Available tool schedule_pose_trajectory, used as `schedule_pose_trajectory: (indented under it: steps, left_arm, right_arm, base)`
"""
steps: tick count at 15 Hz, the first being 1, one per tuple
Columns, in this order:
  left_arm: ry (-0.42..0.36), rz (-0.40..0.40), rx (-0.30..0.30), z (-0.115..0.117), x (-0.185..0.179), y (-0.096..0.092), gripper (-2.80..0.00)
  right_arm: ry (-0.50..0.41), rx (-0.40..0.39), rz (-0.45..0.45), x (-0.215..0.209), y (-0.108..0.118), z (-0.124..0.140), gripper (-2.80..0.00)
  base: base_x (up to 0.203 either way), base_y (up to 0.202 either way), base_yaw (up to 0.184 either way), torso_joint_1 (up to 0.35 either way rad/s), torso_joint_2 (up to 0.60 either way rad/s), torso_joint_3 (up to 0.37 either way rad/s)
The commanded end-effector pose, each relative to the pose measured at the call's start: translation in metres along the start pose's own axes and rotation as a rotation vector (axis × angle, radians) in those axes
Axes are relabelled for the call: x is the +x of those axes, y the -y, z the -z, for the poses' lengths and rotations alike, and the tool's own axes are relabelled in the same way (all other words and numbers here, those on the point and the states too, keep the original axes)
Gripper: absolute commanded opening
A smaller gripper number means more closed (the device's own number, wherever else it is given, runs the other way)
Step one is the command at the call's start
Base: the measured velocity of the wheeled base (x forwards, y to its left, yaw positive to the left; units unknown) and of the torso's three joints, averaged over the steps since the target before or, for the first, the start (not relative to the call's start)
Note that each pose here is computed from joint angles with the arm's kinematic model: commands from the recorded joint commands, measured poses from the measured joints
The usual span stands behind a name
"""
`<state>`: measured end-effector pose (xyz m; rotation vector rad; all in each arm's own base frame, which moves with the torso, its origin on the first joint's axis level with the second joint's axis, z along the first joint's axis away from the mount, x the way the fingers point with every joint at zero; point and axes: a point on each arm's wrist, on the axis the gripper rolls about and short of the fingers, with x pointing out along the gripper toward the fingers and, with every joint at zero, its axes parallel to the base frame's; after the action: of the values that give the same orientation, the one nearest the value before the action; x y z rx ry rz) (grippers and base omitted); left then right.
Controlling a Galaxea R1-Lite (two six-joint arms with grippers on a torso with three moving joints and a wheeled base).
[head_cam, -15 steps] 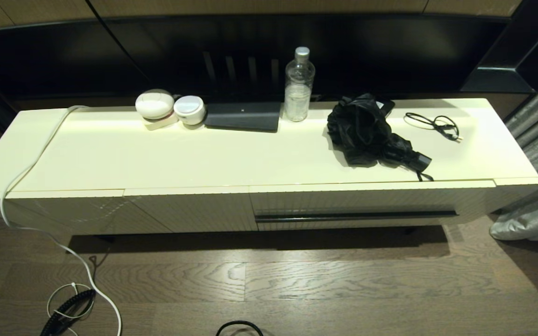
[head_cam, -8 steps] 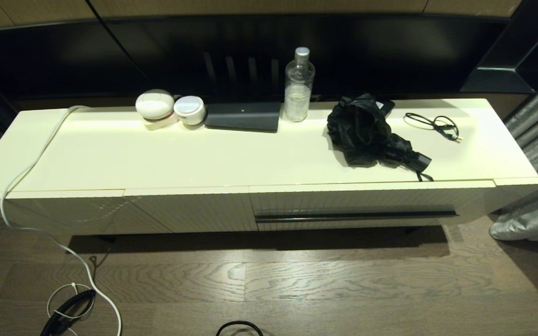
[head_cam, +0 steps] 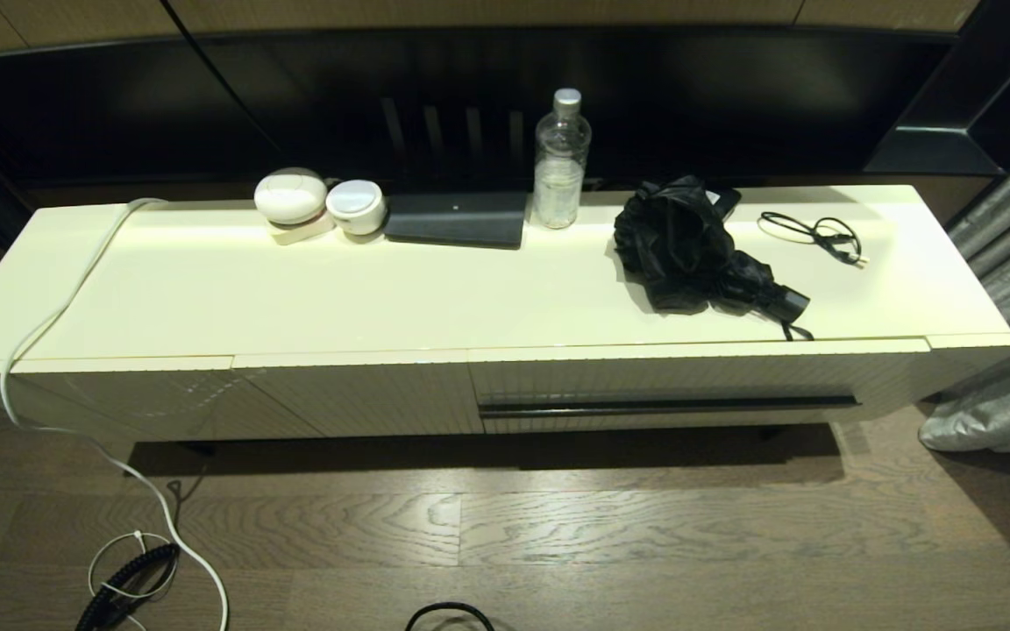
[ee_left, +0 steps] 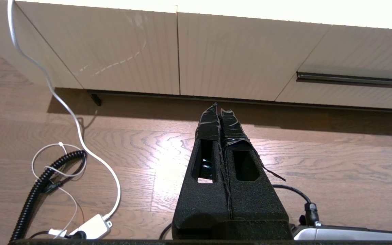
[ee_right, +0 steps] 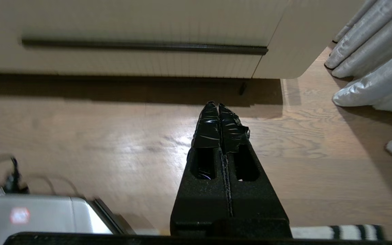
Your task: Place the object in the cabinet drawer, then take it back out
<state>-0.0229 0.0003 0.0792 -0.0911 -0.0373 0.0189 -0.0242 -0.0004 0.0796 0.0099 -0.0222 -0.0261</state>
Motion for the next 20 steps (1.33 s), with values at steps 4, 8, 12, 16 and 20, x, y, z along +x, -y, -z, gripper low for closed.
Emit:
schedule_pose_trajectory:
  steps: [4, 8, 12, 16, 20]
  left_arm:
    - [0.002, -0.001, -0.001, 0.0, -0.0001, 0.0, -2.8]
    - [0.002, -0.001, -0.001, 0.0, -0.0001, 0.0, -2.8]
    - [0.002, -0.001, -0.001, 0.0, -0.0001, 0.0, -2.8]
    - [0.002, -0.001, -0.001, 0.0, -0.0001, 0.0, -2.8]
    - [0.002, -0.001, -0.001, 0.0, -0.0001, 0.0, -2.8]
  right_arm:
    - [-0.003, 0.035, 0.005, 0.0008, 0.0001, 0.0025, -2.8]
    - [-0.005, 0.036, 0.005, 0.0009, 0.0001, 0.0025, -2.8]
    - [-0.005, 0.036, 0.006, 0.0009, 0.0001, 0.0025, -2.8]
    - [-0.007, 0.033, 0.005, 0.001, 0.0001, 0.0025, -2.8]
    - [-0.005, 0.031, 0.005, 0.0009, 0.0001, 0.0025, -2.8]
  base:
    - [0.0, 0.0, 0.0, 0.0, 0.0, 0.0]
    - [0.0, 0.0, 0.0, 0.0, 0.0, 0.0]
    - [0.0, 0.0, 0.0, 0.0, 0.0, 0.0]
    - [0.0, 0.0, 0.0, 0.0, 0.0, 0.0]
    - [0.0, 0.0, 0.0, 0.0, 0.0, 0.0]
